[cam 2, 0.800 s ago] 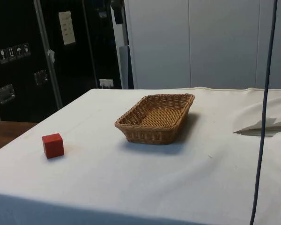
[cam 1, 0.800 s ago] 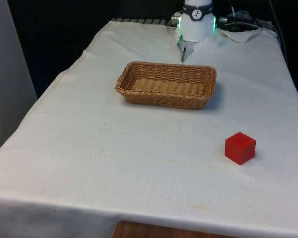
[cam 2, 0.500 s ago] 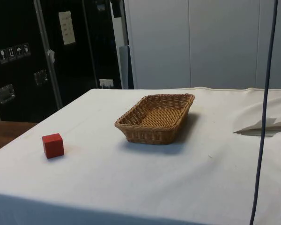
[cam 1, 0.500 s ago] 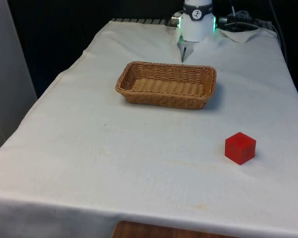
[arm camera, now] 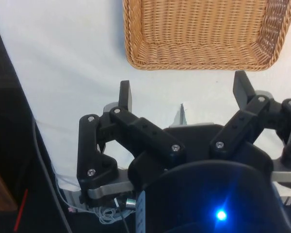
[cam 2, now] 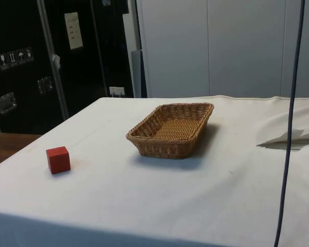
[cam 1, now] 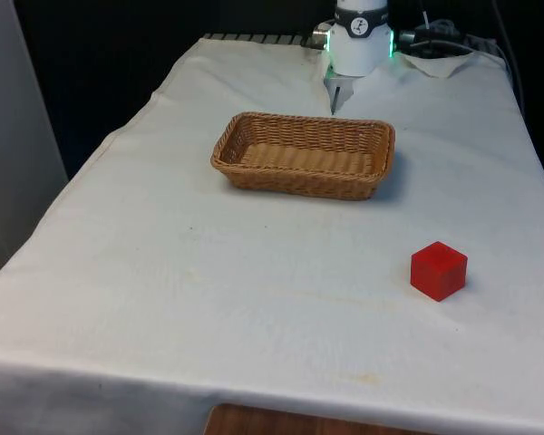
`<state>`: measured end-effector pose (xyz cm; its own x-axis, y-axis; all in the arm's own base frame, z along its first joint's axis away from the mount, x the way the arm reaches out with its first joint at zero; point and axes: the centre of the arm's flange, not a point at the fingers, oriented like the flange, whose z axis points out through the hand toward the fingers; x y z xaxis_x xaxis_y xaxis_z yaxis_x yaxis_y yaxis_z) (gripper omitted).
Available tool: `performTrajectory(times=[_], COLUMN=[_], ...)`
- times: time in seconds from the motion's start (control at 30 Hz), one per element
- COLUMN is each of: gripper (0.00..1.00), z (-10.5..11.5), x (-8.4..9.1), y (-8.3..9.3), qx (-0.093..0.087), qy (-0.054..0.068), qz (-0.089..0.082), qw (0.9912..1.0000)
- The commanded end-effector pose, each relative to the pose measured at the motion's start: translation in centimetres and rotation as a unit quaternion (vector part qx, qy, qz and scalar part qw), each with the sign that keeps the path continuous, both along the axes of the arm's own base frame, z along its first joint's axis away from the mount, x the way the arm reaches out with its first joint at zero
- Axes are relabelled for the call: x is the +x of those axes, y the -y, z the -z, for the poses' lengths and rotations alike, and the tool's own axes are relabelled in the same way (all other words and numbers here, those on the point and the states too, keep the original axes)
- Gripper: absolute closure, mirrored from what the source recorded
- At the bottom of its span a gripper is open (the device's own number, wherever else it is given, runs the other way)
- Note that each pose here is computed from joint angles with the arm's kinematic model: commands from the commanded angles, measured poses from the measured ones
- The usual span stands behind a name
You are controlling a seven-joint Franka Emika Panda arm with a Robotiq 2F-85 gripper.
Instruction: Pick up the cube and place it into the basket.
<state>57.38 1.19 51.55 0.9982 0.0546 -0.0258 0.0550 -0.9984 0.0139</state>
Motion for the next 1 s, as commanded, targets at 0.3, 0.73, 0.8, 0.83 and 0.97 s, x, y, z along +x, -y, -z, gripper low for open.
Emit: performTrajectory(times=[0.3,0.73,0.8,0.83,0.97], gripper=[0.00,0.00,0.00,0.00,0.00], z=[0.1,0.4,0.5,0.6,1.0], x=[1.4,2.6,2.9,3.2,3.7], y=[-2.1,-4.8,-5.2,-5.7,-6.4], qx=[-0.005,-0.010,-0.013,-0.012,-0.011], qy=[0.003,0.008,0.008,0.009,0.008], qz=[-0.002,-0.003,0.002,0.005,0.012], qw=[0.99998,0.99992,0.99988,0.99988,0.99983])
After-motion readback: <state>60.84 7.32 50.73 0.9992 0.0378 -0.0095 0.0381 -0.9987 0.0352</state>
